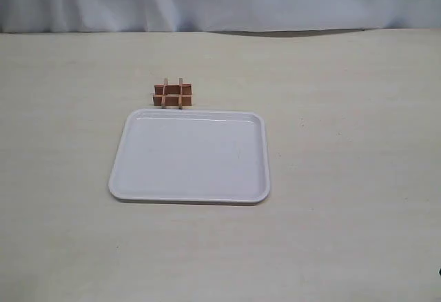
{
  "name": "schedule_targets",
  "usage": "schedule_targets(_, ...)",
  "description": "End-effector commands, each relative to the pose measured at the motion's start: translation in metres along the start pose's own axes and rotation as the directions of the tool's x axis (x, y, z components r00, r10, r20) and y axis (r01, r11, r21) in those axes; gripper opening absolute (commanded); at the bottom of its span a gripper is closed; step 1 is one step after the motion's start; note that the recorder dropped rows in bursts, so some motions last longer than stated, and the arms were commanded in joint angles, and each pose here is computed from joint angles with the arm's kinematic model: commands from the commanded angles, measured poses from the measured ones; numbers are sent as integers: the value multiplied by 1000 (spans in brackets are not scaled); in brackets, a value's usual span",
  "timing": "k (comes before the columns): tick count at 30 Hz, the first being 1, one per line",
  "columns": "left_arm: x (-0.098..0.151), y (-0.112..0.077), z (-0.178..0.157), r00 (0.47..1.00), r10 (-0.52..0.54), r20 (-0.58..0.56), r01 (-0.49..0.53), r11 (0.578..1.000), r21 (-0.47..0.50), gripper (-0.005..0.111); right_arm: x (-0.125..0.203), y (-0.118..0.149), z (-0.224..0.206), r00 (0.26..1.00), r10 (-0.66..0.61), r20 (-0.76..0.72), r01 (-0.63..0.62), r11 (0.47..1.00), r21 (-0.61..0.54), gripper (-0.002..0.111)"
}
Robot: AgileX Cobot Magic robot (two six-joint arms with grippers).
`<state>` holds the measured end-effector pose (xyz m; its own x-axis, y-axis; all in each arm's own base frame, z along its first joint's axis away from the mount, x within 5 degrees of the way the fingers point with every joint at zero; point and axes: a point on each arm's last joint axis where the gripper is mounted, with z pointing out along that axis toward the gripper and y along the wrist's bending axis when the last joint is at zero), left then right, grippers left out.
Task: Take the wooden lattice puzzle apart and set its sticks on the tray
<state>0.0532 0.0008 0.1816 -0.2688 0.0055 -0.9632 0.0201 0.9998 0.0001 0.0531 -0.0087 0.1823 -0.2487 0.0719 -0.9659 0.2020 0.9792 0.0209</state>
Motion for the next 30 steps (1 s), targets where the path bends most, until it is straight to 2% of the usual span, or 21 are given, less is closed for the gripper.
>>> schedule_targets(1,0,-1,0,1000,2,9,-2,1000,9,0,0,0,0,1000,-5,9,5,1000,2,5)
schedule_targets(12,0,-1,0,1000,2,11,-2,1000,9,0,0,0,0,1000,-5,9,5,1000,2,5)
schedule_targets(14,-3,0,0,997,54,47,-53,999,-3,0,0,0,0,1000,-5,9,5,1000,2,5)
schedule_targets(15,-10,0,0,987,115,114,-114,993,-15,0,0,0,0,1000,-5,9,5,1000,2,5)
schedule_targets(16,-14,-1,-1,979,122,164,-122,992,-11,0,0,0,0,1000,-5,9,5,1000,2,5)
schedule_targets(18,-29,-5,-5,935,116,335,-128,992,13,0,0,0,0,1000,-5,9,5,1000,2,5)
schedule_targets(19,-40,-8,-10,884,107,455,-135,990,30,0,0,0,0,1000,-5,9,5,1000,2,5)
schedule_targets(20,-45,-9,-13,853,100,512,-139,990,38,0,0,0,0,1000,-5,9,5,1000,2,5)
schedule_targets(23,-62,-14,-26,713,57,699,-148,986,71,0,0,0,0,1000,-5,9,5,1000,2,5)
schedule_targets(24,-65,-15,-30,681,-3,732,-118,986,114,0,0,0,0,1000,-5,9,5,1000,2,5)
schedule_targets(26,-68,-16,-33,656,-117,746,-55,978,202,0,0,0,0,1000,-5,9,5,1000,2,5)
schedule_targets(29,-71,-16,-37,616,-348,707,78,920,384,0,0,0,0,1000,-5,9,5,1000,2,5)
schedule_targets(30,-71,-17,-38,603,-366,709,81,912,401,0,0,0,0,1000,-5,9,5,1000,2,5)
